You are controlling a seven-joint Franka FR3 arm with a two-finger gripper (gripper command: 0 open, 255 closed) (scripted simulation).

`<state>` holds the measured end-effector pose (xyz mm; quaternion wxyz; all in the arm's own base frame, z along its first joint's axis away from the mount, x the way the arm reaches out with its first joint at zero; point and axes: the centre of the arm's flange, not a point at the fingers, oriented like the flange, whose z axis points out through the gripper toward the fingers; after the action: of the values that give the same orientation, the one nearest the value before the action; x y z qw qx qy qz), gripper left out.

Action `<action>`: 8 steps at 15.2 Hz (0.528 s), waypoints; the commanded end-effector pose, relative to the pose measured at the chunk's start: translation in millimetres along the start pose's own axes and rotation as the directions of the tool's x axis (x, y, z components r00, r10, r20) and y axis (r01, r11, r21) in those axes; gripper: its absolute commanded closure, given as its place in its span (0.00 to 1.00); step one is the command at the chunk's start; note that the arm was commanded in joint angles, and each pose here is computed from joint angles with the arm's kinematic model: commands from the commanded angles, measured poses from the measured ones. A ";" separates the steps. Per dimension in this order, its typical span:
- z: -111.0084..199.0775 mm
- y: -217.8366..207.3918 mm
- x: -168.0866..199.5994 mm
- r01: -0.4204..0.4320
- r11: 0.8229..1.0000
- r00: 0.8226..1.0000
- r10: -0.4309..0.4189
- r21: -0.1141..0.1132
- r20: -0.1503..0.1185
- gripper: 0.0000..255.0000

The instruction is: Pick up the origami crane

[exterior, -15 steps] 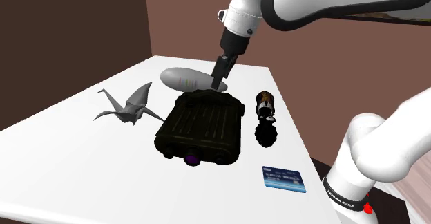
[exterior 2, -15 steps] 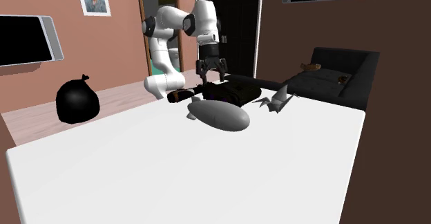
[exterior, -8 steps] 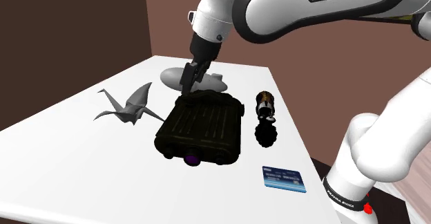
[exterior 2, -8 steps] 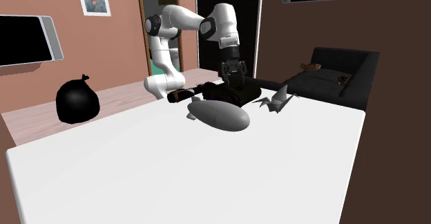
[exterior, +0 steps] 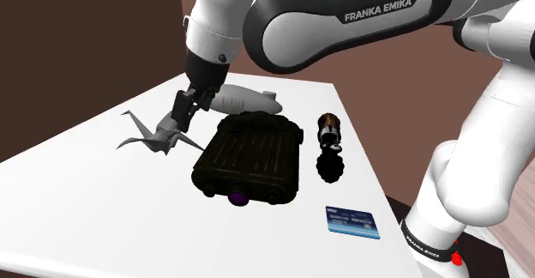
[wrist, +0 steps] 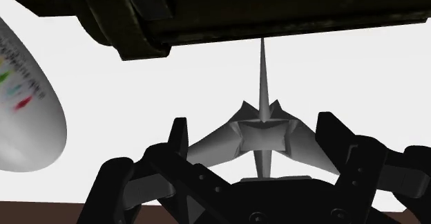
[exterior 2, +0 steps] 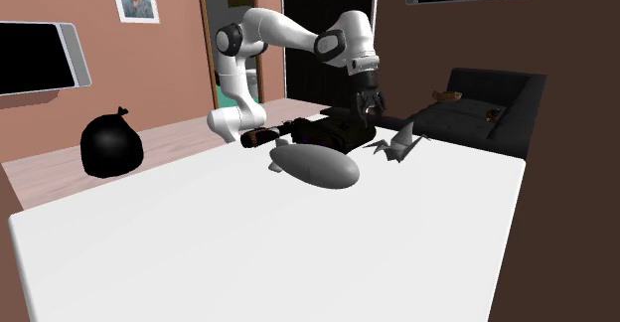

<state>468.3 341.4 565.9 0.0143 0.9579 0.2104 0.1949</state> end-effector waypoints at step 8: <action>38.2 -17.7 0.7 0.013 1.000 1.000 -0.013 -0.003 -0.014 0.00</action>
<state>476.1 359.3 533.7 0.0153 0.9551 0.2163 0.2017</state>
